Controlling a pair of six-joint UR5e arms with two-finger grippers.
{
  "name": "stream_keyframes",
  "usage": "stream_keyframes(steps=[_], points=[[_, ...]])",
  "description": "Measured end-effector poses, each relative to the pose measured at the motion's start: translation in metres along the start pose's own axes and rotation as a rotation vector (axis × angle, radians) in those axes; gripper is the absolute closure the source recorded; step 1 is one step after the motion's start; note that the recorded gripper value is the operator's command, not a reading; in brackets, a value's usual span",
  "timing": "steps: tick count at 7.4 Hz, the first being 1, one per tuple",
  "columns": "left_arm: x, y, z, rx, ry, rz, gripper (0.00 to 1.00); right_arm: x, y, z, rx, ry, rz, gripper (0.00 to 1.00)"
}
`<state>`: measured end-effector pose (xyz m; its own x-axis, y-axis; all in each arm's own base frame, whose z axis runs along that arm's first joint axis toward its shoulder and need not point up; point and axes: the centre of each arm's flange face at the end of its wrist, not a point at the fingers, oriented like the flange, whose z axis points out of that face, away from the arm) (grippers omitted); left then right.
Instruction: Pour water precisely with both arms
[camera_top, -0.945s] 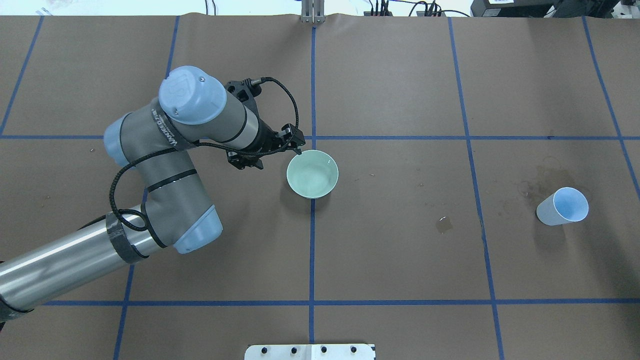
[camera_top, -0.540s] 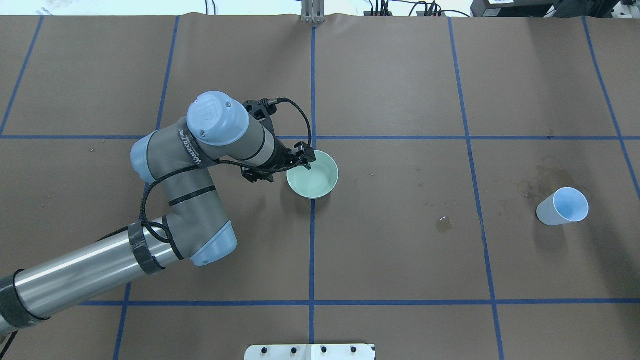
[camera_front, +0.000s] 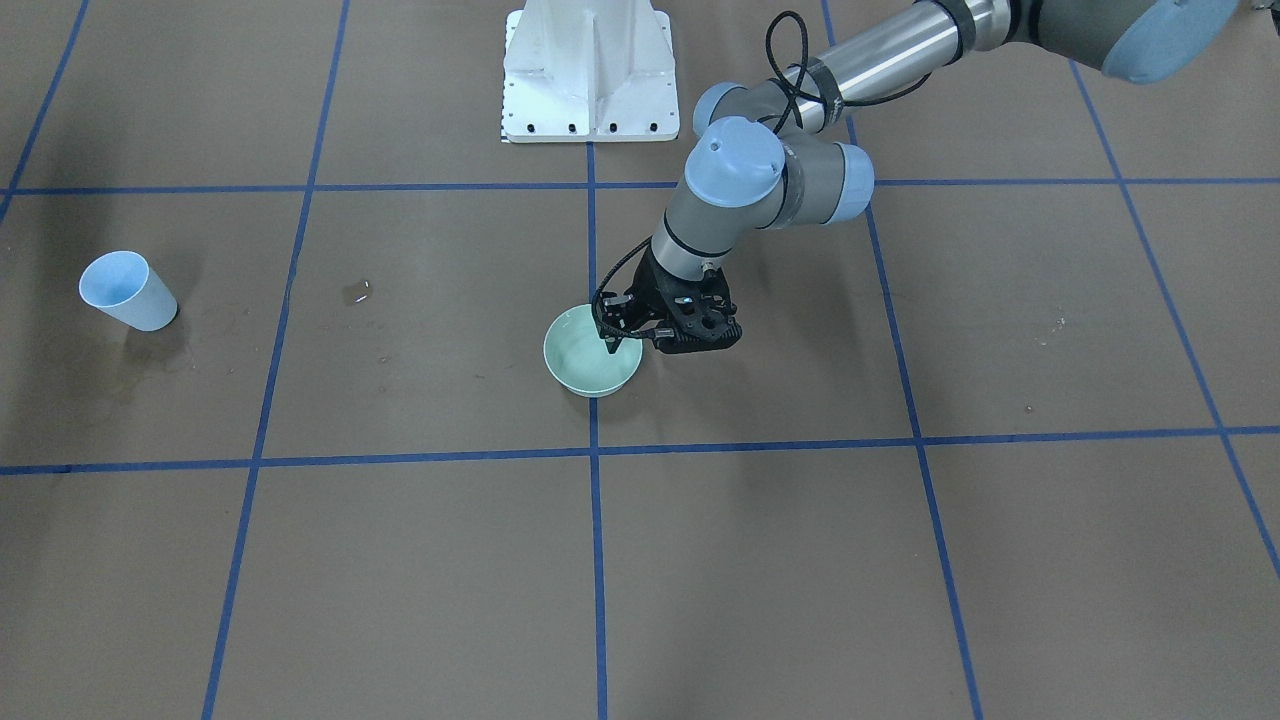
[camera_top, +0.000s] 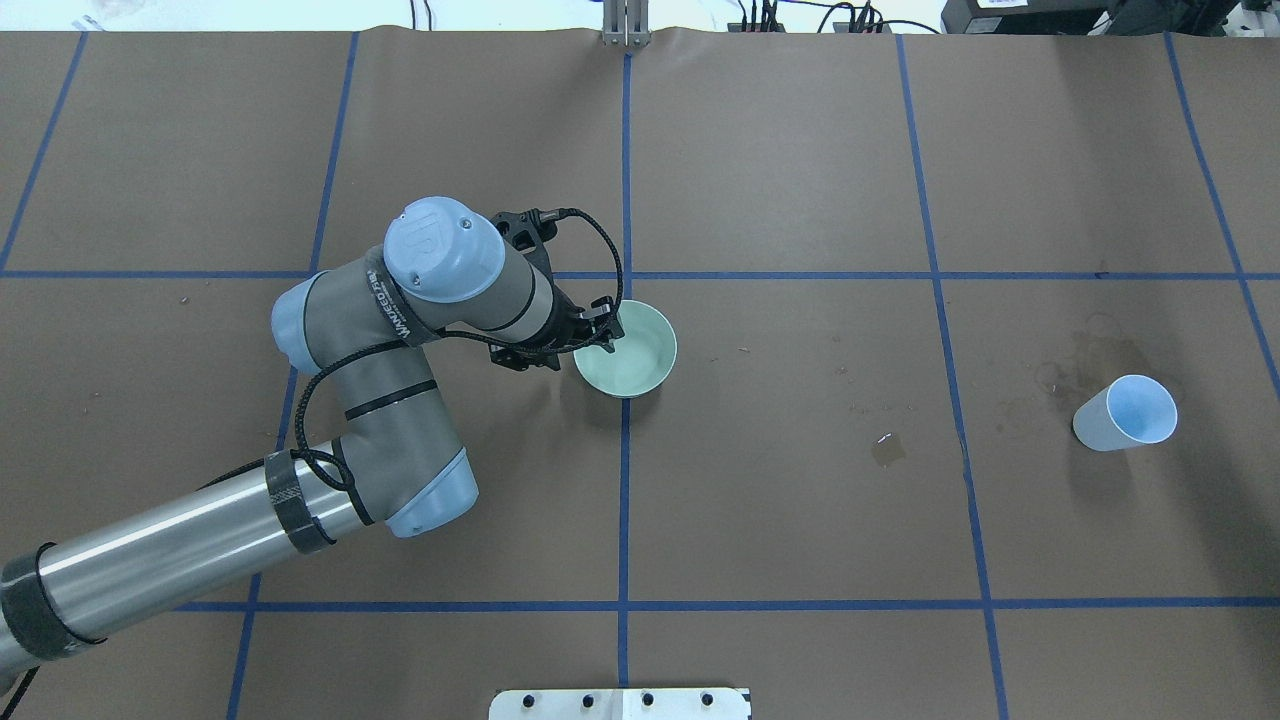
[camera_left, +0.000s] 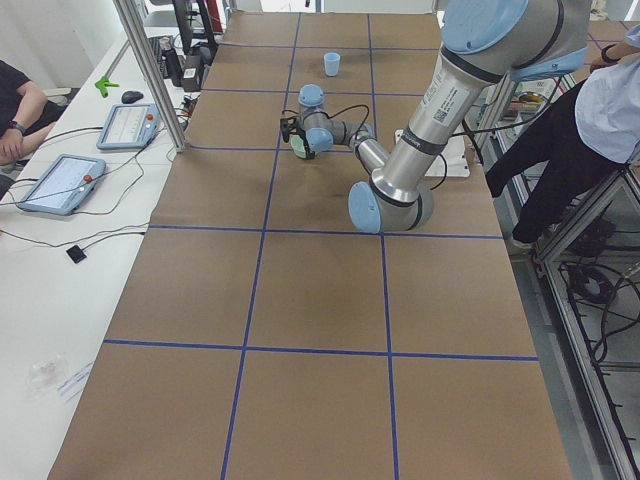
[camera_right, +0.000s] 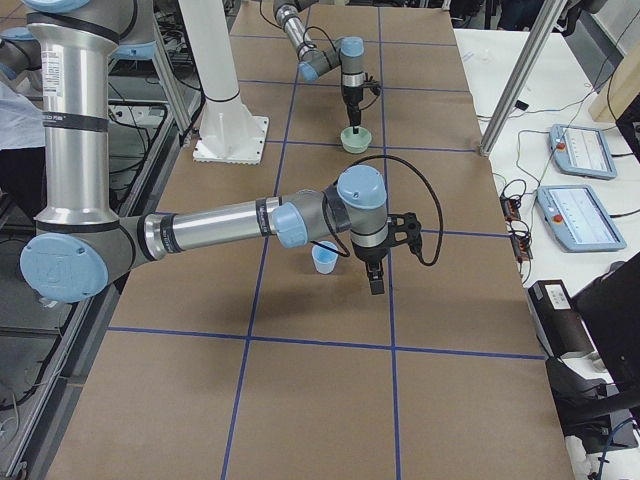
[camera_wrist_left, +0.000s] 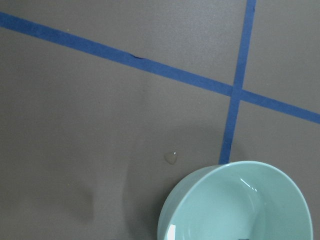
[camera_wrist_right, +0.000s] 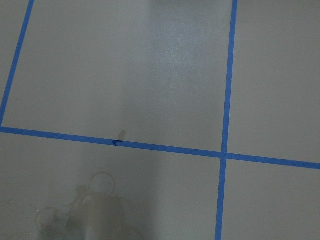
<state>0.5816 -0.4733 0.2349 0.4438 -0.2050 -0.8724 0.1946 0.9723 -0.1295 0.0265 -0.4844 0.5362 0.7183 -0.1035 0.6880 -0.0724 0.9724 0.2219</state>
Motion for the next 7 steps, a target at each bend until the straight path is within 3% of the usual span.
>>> stream_keyframes(steps=[1,5,7], points=[[-0.001,0.000,0.002,-0.001,-0.004,0.000,1.00,0.000,-0.001,0.000,0.000,0.000,0.000,0.00],[0.002,-0.002,-0.005,0.000,0.003,0.038,1.00,0.000,-0.003,0.000,-0.005,-0.002,0.005,0.00],[-0.002,-0.027,-0.031,-0.012,0.023,0.032,1.00,0.000,-0.002,0.002,-0.019,-0.010,0.018,0.00]])
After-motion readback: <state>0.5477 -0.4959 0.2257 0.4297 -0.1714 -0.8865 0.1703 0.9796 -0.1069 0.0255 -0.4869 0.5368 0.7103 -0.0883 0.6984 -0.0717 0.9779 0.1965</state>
